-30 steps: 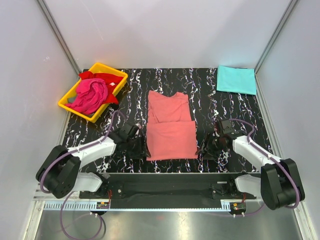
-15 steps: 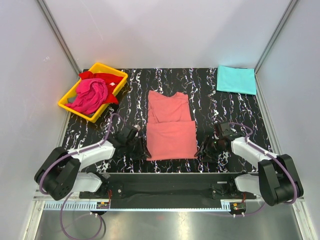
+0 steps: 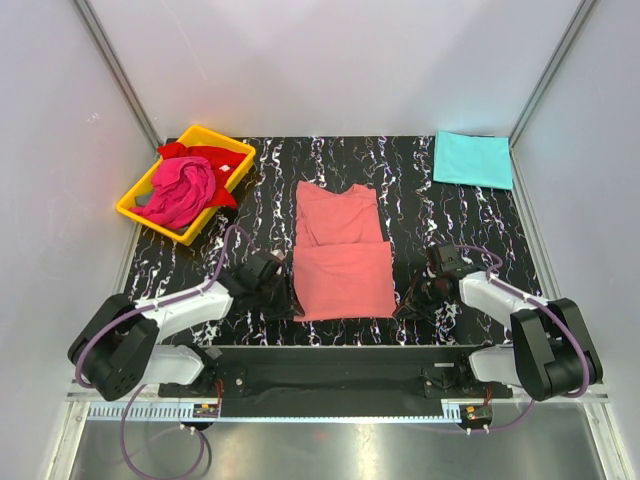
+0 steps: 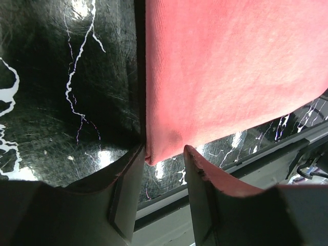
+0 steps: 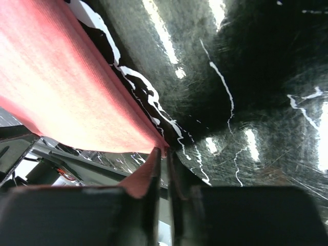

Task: Fold and stack the t-shirts
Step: Fold the tshirt

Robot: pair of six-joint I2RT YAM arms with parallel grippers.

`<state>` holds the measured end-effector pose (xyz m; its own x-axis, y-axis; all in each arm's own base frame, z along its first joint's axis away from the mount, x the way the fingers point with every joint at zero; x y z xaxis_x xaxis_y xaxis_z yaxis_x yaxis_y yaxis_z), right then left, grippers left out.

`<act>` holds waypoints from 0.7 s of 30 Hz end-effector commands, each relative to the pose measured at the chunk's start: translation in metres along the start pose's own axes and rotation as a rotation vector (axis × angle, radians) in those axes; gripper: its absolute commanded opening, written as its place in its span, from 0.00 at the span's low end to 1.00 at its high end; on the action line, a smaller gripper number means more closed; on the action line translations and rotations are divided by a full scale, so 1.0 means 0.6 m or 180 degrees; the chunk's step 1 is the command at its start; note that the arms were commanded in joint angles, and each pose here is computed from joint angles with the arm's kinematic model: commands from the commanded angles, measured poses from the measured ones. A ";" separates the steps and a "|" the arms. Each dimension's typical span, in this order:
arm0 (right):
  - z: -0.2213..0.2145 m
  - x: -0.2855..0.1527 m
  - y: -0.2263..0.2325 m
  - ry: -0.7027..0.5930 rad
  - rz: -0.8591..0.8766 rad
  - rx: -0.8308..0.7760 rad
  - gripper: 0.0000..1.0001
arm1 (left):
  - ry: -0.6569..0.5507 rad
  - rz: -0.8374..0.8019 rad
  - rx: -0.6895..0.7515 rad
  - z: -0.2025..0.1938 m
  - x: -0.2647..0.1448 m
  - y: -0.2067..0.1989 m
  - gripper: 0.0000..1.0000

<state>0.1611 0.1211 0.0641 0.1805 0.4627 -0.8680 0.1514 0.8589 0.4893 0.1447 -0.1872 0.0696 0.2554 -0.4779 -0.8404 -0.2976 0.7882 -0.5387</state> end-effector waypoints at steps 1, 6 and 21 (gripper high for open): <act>0.004 0.002 -0.005 -0.0073 -0.0123 -0.0067 0.09 | -0.0058 0.0747 0.0029 -0.016 0.002 0.072 0.45; 0.002 0.004 -0.001 -0.0078 -0.0119 -0.0104 0.00 | -0.0208 0.0940 0.0155 -0.008 -0.021 0.067 0.48; -0.014 0.000 0.005 -0.0105 -0.0082 -0.0165 0.00 | -0.0003 0.0432 0.0077 -0.031 0.006 0.058 0.51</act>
<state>0.1565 0.1262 0.0654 0.1941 0.4546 -0.8693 0.1073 0.8710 0.4794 0.1351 -0.1798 0.0716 0.2961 -0.4161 -0.8598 -0.2746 0.8251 -0.4939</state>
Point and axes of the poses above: each gripper's point midway between its finger pads, its own x axis out along the fingers, its own y axis along the line the jaws close on, z = x × y, the point moved 6 cm from there along -x, back along the fingers, and after that the axes turned 14 degrees about -x, right-handed, at the moved point
